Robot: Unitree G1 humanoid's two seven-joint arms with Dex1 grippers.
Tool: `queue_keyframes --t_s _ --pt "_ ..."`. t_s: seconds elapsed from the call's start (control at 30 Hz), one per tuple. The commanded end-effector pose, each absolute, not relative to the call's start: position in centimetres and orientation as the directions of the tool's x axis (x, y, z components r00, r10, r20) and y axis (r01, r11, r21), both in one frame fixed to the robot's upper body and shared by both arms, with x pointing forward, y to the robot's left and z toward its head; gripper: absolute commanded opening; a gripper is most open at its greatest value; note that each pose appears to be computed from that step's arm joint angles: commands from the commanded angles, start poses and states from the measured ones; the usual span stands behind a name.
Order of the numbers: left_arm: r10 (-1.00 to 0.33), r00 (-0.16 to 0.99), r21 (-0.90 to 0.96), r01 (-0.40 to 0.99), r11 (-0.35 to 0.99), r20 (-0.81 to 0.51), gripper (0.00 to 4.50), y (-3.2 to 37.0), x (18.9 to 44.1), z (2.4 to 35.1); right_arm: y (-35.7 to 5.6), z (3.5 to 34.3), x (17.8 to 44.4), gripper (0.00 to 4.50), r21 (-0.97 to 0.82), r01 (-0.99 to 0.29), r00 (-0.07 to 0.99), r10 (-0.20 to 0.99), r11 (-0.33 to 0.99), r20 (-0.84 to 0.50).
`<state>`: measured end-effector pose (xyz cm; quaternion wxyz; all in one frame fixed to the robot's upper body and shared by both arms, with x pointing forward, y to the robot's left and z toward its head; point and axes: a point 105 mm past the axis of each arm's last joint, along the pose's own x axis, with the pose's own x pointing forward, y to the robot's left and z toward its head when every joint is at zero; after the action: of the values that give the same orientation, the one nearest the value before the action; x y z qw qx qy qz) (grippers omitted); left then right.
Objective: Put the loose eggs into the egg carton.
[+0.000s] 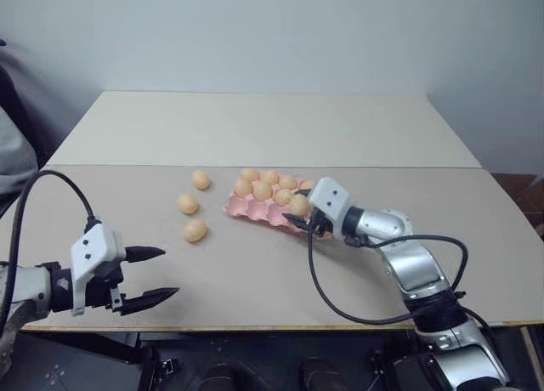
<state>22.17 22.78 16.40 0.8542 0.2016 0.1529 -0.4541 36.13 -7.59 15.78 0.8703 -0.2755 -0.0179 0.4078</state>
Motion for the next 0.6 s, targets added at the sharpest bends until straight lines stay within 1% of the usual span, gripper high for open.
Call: queue_keyframes --t_s 0.03,0.1,0.13,0.23,0.5,0.6 --pt "-0.726 0.542 0.235 0.84 0.489 -0.424 4.2 22.4 22.4 16.9 -7.1 17.2 36.5 2.61 -0.546 -0.671 0.666 0.732 0.501 -0.146" --pt "-0.725 0.543 0.238 0.839 0.489 -0.424 4.2 22.4 22.4 16.9 -7.0 16.8 36.3 3.31 -0.555 -0.682 0.649 0.744 0.476 -0.16" --pt "-0.725 0.543 0.237 0.839 0.489 -0.425 4.2 22.4 22.4 16.9 -6.9 16.7 36.3 3.55 -0.561 -0.681 0.647 0.745 0.471 -0.16" --pt "-0.724 0.543 0.236 0.839 0.49 -0.426 4.2 22.4 22.2 16.9 -7.0 16.9 36.2 4.48 -0.565 -0.669 0.656 0.741 0.482 -0.144" --pt "-0.721 0.546 0.234 0.837 0.495 -0.427 4.2 22.5 22.1 16.8 -7.4 17.9 34.7 4.48 -0.582 -0.666 0.637 0.763 0.467 -0.116" --pt "-0.716 0.552 0.234 0.832 0.503 -0.426 4.2 22.6 22.0 16.7 -8.4 18.7 33.2 4.48 -0.588 -0.675 0.618 0.777 0.446 -0.121"
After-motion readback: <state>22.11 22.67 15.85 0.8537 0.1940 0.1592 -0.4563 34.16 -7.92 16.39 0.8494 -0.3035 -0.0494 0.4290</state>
